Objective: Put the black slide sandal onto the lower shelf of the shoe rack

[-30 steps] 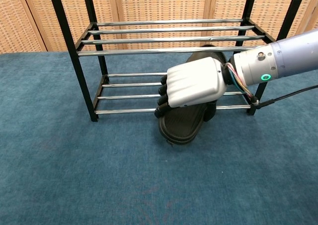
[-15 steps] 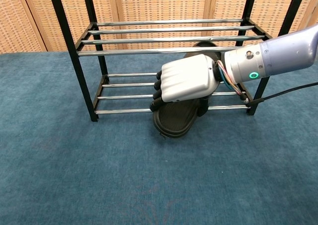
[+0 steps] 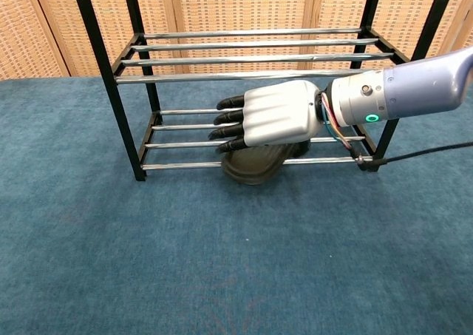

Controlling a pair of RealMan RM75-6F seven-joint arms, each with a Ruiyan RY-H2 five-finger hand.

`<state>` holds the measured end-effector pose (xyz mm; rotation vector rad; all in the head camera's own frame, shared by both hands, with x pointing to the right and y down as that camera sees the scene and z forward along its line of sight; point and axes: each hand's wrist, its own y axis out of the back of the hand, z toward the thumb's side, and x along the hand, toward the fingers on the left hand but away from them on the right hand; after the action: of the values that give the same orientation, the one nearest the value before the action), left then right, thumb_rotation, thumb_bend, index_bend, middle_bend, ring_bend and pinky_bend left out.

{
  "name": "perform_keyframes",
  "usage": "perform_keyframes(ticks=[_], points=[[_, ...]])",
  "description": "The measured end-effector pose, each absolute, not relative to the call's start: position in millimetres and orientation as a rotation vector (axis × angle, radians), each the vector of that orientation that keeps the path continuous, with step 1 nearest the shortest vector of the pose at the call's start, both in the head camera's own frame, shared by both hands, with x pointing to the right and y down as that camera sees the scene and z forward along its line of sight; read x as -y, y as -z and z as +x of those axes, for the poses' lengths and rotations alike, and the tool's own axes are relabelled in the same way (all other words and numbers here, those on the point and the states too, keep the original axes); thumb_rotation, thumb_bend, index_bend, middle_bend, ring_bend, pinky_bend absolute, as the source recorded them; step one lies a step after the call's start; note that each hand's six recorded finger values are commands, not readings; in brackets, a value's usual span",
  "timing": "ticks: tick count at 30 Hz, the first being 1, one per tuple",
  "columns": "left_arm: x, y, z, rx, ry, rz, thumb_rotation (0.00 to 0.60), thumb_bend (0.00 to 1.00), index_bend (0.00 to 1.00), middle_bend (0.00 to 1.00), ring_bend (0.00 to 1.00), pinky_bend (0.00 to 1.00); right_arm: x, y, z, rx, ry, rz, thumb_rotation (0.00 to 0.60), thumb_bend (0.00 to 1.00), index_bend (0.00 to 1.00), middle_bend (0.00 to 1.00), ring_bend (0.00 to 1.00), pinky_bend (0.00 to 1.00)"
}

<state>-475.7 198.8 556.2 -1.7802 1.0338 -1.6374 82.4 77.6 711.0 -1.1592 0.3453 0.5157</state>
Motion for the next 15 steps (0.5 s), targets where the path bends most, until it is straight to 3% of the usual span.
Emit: perform_keyframes(ticks=[15], points=[[-200.9,-555.3,-471.8,-1.021,1.625,-1.786,0.600,0.24,0.00,0.00,0.00,0.00,-103.4,-692.5,95.9,-0.286,-0.518,-1.164,0.600,0.12,0.00,0.00,0.00,0.00]])
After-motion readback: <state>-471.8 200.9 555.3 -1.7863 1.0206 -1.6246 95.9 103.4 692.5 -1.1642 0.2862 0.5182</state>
